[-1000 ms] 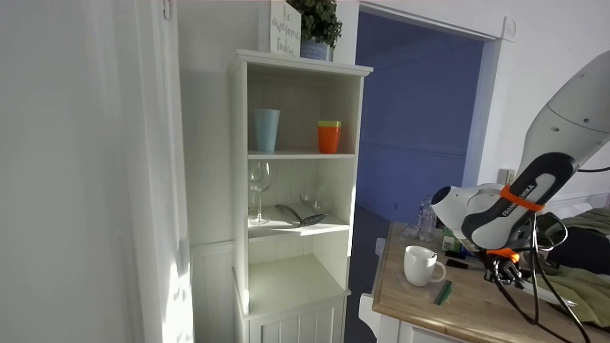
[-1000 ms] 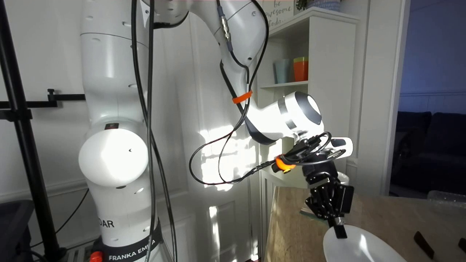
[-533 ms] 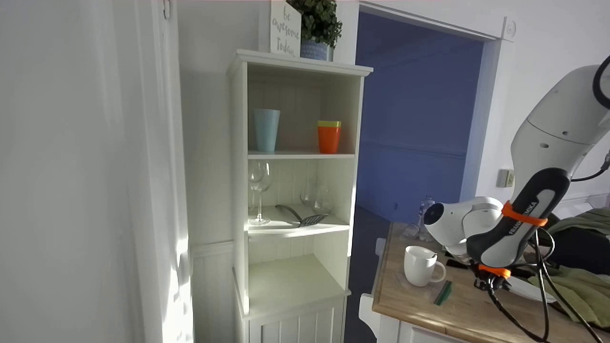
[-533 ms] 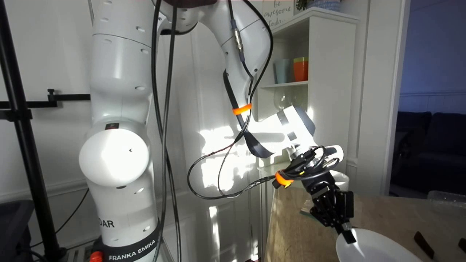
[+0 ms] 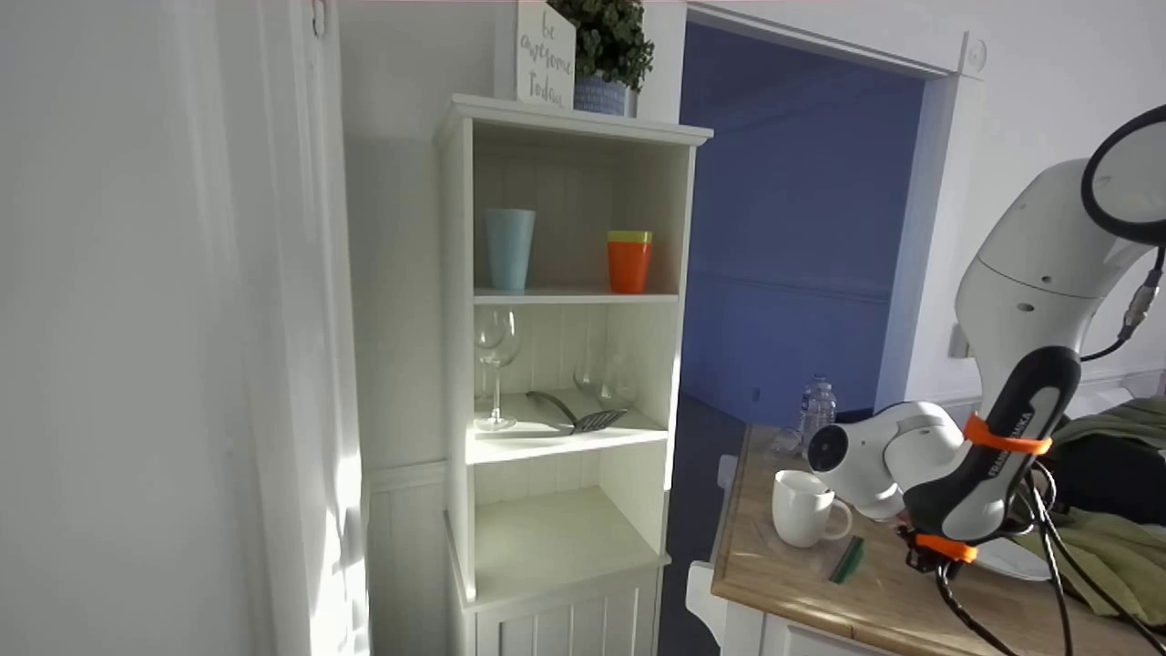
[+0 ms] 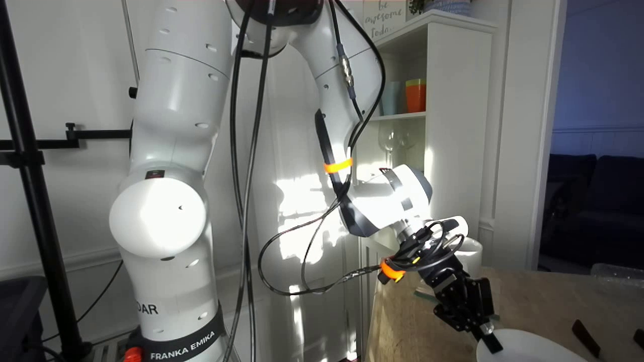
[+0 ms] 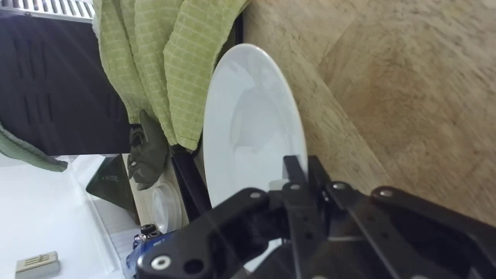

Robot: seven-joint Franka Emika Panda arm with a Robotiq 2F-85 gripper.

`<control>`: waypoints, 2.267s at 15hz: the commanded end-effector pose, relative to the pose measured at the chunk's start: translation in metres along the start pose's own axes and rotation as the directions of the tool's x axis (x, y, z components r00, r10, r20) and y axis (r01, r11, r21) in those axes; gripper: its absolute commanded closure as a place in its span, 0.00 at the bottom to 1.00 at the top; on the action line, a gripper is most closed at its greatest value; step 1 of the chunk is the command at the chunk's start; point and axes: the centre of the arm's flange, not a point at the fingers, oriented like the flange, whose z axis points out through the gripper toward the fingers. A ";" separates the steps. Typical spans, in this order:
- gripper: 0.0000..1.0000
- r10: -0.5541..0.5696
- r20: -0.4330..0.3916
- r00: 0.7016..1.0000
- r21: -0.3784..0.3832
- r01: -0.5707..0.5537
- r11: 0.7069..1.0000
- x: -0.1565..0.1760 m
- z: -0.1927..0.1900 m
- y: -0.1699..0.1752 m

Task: Move the plate forward

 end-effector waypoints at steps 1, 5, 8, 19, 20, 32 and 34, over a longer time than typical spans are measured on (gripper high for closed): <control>0.98 0.010 -0.045 0.999 -0.039 -0.012 0.999 0.004 0.007 -0.007; 0.98 -0.025 -0.048 0.999 -0.030 0.024 0.999 0.004 0.010 -0.014; 0.98 -0.038 -0.054 0.998 -0.028 0.036 0.999 0.004 0.010 -0.017; 0.31 -0.039 -0.083 0.996 -0.038 0.036 0.999 0.006 0.007 -0.012; 0.28 -0.042 -0.086 0.995 -0.027 0.040 0.999 0.006 0.004 -0.009; 0.00 -0.277 -0.036 0.960 0.334 0.273 0.902 -0.002 -0.060 0.126; 0.00 -0.253 -0.115 0.960 0.404 0.278 0.871 -0.005 -0.071 0.142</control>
